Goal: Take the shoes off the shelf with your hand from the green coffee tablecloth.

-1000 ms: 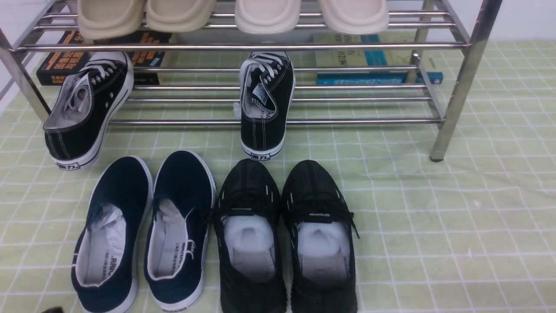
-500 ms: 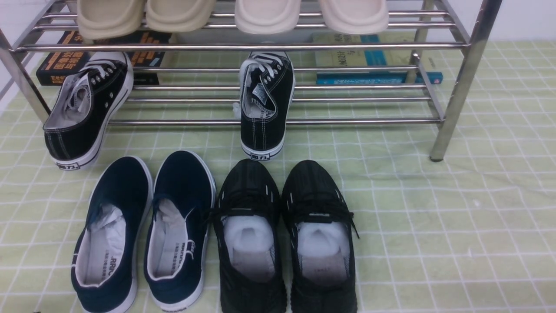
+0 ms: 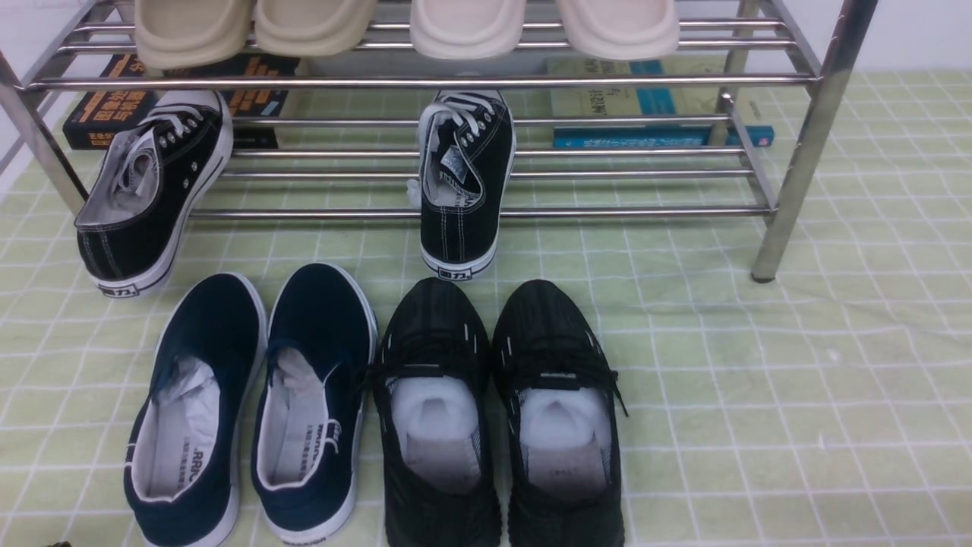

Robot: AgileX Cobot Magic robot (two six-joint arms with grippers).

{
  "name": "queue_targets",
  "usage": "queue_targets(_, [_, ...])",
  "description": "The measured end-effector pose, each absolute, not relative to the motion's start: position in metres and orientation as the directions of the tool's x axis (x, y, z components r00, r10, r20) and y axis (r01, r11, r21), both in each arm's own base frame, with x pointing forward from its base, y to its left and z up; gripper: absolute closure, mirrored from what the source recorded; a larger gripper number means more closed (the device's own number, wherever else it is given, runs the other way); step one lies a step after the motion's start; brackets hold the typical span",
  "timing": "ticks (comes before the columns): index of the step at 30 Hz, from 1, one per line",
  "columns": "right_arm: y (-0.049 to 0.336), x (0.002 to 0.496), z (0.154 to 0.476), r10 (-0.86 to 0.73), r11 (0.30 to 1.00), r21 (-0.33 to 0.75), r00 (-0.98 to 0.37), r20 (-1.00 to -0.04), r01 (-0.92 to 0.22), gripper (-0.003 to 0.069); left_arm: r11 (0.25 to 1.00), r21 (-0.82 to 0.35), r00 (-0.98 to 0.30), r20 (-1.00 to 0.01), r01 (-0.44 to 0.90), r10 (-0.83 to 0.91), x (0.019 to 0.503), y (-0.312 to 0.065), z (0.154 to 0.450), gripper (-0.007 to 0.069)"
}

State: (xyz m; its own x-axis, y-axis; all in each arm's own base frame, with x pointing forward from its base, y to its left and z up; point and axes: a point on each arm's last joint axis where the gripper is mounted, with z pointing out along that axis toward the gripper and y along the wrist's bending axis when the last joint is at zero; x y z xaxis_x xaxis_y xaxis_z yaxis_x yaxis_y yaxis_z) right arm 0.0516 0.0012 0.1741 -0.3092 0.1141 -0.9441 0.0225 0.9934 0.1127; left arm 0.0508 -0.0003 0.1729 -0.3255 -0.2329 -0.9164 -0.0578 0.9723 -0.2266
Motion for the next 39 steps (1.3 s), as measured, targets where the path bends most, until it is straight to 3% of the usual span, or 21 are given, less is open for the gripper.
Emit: queue_targets(39, [0.0012, 0.0516, 0.1741, 0.114, 0.993, 0.113, -0.309, -0.944, 0.022, 0.042, 0.973, -0.223, -0.321, -0.919, -0.057, -0.229, 0.051, -0.0002, 0.1729, 0.0518])
